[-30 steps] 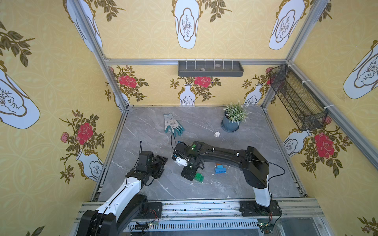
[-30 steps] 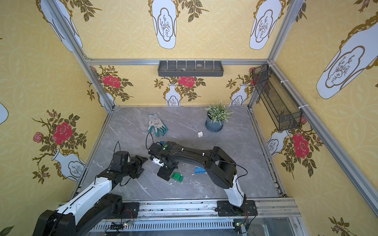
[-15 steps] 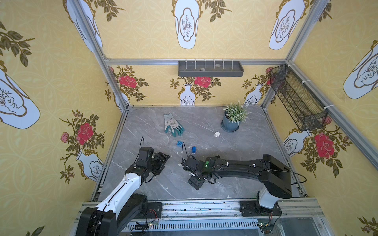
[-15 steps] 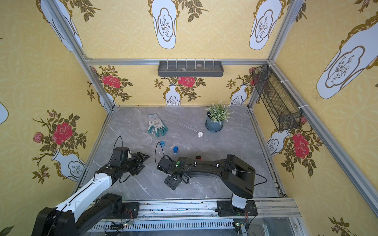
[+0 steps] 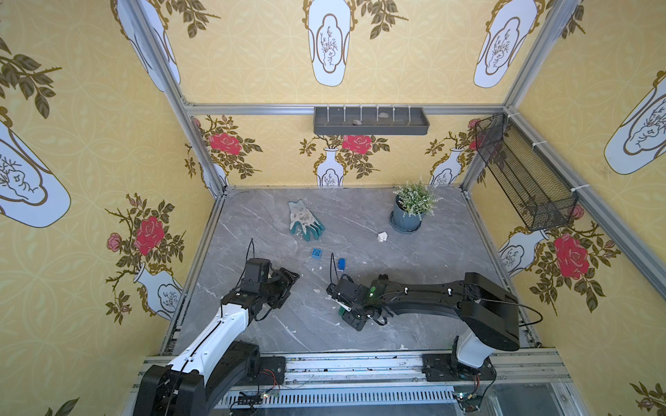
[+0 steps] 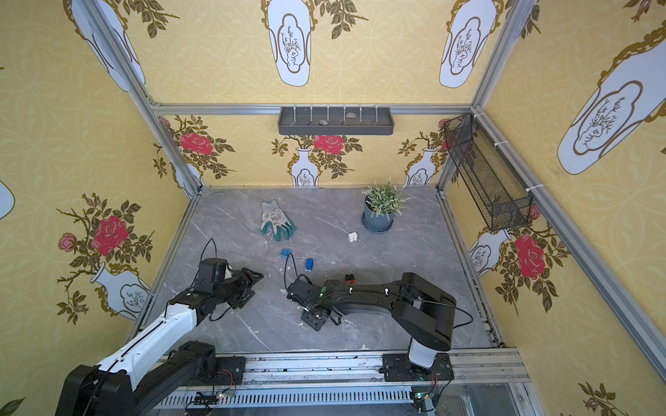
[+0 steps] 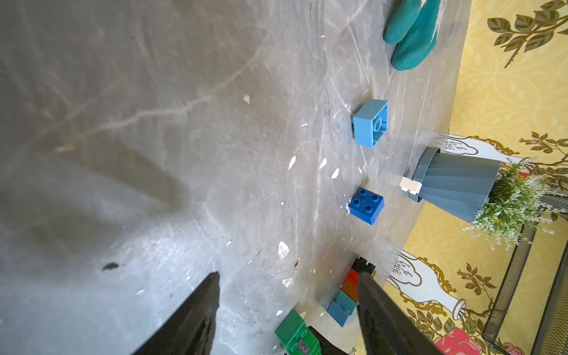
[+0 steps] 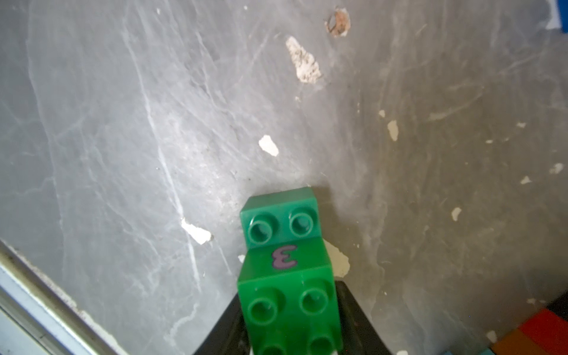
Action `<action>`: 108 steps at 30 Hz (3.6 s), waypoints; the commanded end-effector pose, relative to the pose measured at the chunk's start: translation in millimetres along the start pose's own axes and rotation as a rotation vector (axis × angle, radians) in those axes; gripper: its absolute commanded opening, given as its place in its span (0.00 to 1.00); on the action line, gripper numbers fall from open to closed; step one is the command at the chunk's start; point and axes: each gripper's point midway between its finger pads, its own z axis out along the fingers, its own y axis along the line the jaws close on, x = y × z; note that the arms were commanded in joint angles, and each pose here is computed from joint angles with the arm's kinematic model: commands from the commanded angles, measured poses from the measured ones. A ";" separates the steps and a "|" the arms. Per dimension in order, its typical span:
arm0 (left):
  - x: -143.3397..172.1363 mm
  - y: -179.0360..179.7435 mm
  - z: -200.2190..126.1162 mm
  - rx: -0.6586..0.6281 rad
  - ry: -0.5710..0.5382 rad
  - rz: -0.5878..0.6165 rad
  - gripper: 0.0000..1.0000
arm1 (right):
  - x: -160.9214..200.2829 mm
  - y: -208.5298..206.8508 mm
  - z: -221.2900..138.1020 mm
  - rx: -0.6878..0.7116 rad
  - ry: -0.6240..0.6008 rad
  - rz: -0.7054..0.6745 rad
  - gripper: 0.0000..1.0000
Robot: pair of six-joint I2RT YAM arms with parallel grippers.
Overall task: Assemble the number 1 with lego
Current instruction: Assemble the lego brick with the lego brick.
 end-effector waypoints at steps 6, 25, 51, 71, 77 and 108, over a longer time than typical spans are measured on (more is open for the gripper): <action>-3.0 -4.5 0.1 0.016 -0.014 0.007 0.72 | -9.5 -6.5 3.0 -0.074 -0.033 -0.147 0.32; 7.2 -12.8 -7.1 0.050 0.033 0.083 0.70 | -30.7 -47.2 16.4 -0.177 0.028 -0.622 0.46; 111.4 -44.8 40.3 -0.007 0.360 0.428 0.60 | -63.5 -63.4 -52.4 -0.262 -0.160 0.896 0.59; 130.4 -33.8 65.3 -0.052 0.453 0.455 0.47 | -51.3 -54.7 -22.8 -0.272 -0.028 0.896 0.40; 130.7 -30.8 68.4 -0.066 0.457 0.451 0.44 | -43.3 -52.0 -16.9 -0.273 0.001 0.900 0.36; 130.1 -13.6 71.9 -0.177 0.462 0.457 0.36 | -31.8 -54.9 -6.8 -0.186 0.098 0.899 0.34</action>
